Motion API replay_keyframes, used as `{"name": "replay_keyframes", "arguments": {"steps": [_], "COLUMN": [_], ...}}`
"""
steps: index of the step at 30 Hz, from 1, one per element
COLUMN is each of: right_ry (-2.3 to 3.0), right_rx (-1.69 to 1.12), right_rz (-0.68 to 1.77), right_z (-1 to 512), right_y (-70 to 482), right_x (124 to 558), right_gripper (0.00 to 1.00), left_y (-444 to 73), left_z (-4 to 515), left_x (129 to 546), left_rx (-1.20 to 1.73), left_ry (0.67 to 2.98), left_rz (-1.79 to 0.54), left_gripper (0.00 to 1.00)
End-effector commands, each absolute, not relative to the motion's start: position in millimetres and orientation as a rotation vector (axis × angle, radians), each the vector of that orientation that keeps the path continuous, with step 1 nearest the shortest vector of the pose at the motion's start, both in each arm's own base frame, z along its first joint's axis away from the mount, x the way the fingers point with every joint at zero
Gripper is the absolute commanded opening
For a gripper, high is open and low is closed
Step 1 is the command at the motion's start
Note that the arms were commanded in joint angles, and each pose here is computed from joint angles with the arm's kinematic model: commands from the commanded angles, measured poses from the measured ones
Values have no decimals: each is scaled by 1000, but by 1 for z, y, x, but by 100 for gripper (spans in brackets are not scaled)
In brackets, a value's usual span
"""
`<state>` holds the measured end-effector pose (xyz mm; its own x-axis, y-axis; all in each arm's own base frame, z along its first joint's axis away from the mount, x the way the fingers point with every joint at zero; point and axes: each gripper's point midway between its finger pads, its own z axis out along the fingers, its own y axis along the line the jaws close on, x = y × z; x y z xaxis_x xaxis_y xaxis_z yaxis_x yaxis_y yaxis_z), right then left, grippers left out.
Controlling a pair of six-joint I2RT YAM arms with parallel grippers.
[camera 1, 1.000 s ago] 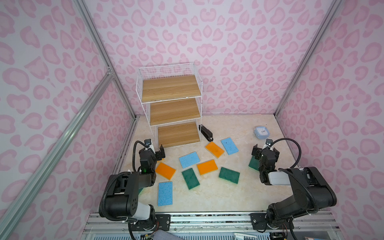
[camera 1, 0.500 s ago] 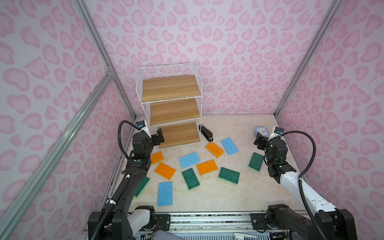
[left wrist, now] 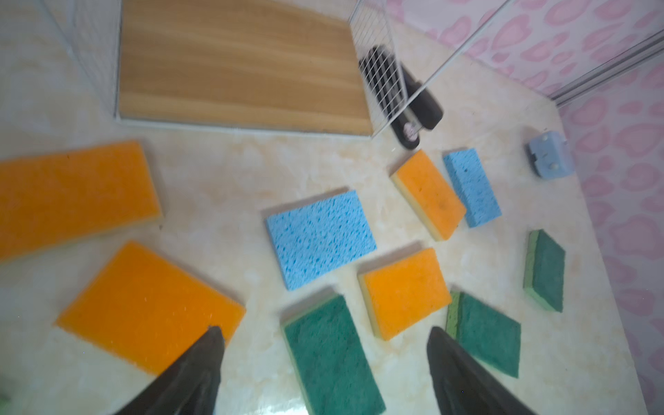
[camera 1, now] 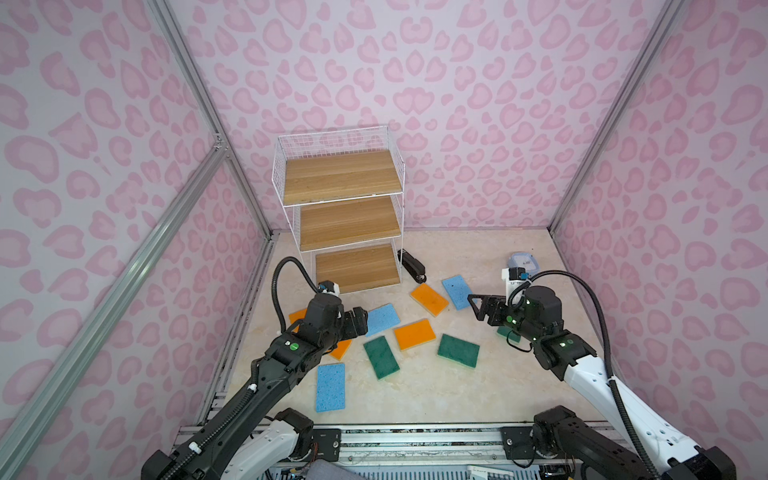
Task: Place and organize the cleaning sponges onto the shelf
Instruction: 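Reach the left gripper down over a green sponge while the right arm moves inward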
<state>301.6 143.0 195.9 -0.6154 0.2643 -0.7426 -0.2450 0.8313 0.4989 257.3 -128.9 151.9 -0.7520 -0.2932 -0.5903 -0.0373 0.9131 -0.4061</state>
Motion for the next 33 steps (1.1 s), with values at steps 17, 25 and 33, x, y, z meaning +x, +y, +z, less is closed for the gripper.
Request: {"name": "replay_keyframes", "arguments": {"steps": [17,25,33], "right_ry": [2328,2327,2338], "right_rx": [-12,-23,-55], "right_rz": [935,926,911], "right_z": [143,141,145], "right_y": [193,210,216], "right_x": [293,285,279], "right_gripper": [79,77,76], "left_y": [-159,-163,-158], "left_z": [65,41,38], "left_x": [226,212,212], "left_rx": [-448,-498,-531], "left_ry": [2514,2593,2561], "left_rz": [-608,-651,-651], "left_gripper": [72,60,54]}}
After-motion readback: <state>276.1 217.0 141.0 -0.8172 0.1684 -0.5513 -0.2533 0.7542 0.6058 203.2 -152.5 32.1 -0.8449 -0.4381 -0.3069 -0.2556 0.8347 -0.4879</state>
